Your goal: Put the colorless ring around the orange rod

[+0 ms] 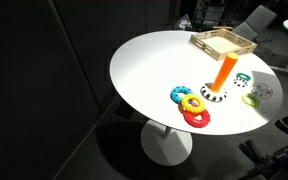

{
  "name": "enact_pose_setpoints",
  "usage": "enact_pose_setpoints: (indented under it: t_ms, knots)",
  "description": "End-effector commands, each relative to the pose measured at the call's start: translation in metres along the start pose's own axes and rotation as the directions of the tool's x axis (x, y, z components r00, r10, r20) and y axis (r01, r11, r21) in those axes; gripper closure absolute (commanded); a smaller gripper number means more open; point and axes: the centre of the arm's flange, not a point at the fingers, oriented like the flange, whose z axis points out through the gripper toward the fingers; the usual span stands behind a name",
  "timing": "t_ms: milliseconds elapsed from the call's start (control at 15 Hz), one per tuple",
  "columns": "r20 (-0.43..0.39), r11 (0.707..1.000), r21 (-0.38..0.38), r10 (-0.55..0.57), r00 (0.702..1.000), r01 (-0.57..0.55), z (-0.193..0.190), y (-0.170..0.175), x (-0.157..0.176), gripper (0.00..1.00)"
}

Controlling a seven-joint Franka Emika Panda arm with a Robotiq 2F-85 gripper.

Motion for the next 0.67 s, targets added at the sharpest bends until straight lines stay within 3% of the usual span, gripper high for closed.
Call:
enact_pose_setpoints:
  t_ms: [0,600]
  knots:
    - [-0.019,0.999,0.028,-0.018,1.0,0.019,0.03,0.01,-0.002,0.0]
    - [0.013,1.0,-0.015,-0.026,1.0,0.026,0.101,0.048,0.006,0.0]
